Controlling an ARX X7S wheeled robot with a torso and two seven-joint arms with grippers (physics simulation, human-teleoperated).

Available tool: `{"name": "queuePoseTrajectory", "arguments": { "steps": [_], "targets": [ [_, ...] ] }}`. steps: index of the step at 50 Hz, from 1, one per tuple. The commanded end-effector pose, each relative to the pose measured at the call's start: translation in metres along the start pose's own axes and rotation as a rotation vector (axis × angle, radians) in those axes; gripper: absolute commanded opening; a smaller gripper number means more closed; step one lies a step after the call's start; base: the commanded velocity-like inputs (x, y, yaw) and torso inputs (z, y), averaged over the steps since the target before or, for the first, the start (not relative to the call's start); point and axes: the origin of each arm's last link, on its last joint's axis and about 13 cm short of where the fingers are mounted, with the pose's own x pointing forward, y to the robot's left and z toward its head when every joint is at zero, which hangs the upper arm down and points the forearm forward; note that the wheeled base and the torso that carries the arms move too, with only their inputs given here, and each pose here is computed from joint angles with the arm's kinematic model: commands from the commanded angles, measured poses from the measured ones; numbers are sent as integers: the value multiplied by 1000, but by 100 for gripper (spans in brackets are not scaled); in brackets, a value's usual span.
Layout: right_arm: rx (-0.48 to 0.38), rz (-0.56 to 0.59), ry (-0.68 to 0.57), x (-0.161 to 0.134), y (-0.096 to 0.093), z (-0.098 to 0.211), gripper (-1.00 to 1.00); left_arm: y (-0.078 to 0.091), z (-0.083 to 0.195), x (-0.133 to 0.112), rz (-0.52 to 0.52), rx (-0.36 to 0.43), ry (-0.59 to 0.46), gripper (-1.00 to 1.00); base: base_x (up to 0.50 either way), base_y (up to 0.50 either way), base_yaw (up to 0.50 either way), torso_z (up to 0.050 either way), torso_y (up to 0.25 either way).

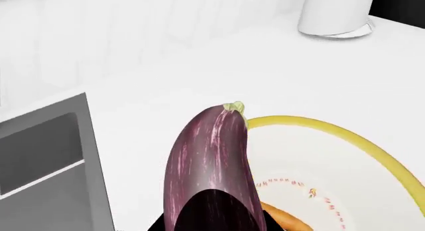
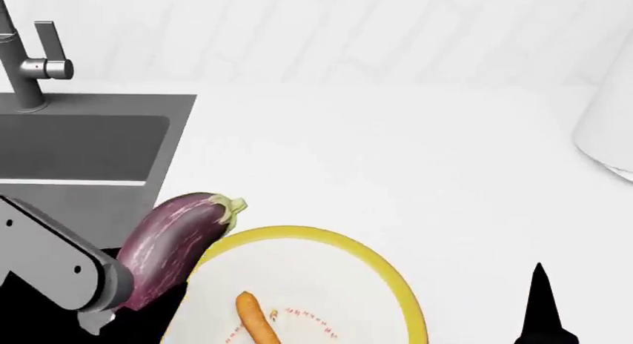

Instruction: There is a mixed pile of frozen fruits and vegetables on the counter. Locate all the frozen vegetables and place the items in a bowl on the counter. Take all the frozen fruits and defrost them in a running sink.

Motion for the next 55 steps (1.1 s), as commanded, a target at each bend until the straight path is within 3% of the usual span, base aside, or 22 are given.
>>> {"name": "queuePoseTrajectory", "arguments": {
  "steps": [1,12,19,36,55],
  "targets": [
    [5,-8,12,-1,-2,0,100,-15,20,9,-65,16,35,-100,0,0,0,0,0],
    [10,-13,21,0,-4,-2,100,-33,31,6,-139,57,38,-100,0,0,0,0,0],
    [10,-11,24,0,-3,-2,100,-45,24,5,-181,80,56,-100,0,0,0,0,0],
    [14,-11,10,-1,-3,0,100,-51,-3,25,-190,86,122,-100,0,0,0,0,1],
    [12,-3,19,-1,-2,-2,100,-50,-9,21,-186,77,127,-100,0,0,0,0,0]
  ]
}}
